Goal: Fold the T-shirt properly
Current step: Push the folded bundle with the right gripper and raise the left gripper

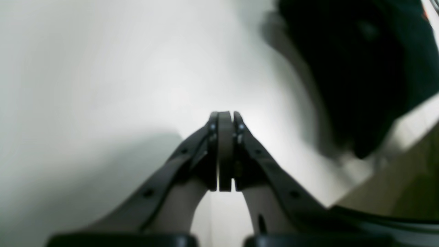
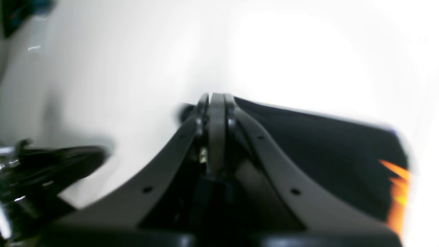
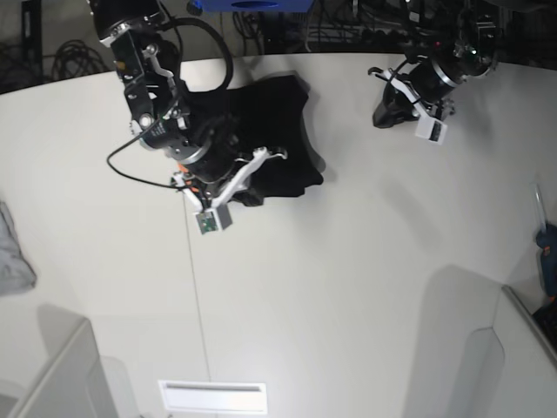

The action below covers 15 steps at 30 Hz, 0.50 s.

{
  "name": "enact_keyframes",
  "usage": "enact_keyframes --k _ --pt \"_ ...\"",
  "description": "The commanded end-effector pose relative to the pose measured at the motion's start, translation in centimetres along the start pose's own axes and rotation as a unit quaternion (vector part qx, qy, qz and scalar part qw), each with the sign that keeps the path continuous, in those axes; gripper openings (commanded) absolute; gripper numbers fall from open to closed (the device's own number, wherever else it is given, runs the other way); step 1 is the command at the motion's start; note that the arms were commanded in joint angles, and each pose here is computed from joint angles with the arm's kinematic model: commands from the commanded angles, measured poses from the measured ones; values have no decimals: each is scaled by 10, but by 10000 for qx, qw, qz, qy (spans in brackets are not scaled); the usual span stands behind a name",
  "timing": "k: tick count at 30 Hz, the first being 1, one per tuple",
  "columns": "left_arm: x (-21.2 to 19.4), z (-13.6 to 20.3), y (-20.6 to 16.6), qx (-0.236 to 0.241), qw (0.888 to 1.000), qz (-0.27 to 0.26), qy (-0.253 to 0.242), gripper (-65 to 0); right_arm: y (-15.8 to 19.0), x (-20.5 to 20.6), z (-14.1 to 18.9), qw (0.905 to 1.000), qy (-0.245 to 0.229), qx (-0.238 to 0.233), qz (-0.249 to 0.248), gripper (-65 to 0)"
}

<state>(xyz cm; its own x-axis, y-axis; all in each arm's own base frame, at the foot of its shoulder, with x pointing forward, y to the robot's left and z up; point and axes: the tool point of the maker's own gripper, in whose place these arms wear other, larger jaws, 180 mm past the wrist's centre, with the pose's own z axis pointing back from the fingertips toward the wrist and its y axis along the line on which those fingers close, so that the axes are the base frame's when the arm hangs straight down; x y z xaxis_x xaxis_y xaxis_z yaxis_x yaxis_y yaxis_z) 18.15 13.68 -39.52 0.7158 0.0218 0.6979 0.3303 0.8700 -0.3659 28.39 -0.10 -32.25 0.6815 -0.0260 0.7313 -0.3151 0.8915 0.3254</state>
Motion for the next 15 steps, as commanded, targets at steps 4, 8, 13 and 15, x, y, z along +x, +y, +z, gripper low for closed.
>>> enact_keyframes --k 4,8,13,15 --pt "24 -10 -28 -421 9983 -55 -405 -326 -20 5 10 9992 -339 -187 127 -650" --pt "34 -23 -50 -678 9960 25 -582 -115 -32 -12 17 9988 -304 -327 187 -650" --pt "50 -32 -77 -1237 9880 353 -852 -87 -59 -22 27 9972 -305 -682 4 -650" --pt "55 -39 -84 -1441 9842 497 -905 -87 -64 -23 30 9970 -300 -718 5 -650"
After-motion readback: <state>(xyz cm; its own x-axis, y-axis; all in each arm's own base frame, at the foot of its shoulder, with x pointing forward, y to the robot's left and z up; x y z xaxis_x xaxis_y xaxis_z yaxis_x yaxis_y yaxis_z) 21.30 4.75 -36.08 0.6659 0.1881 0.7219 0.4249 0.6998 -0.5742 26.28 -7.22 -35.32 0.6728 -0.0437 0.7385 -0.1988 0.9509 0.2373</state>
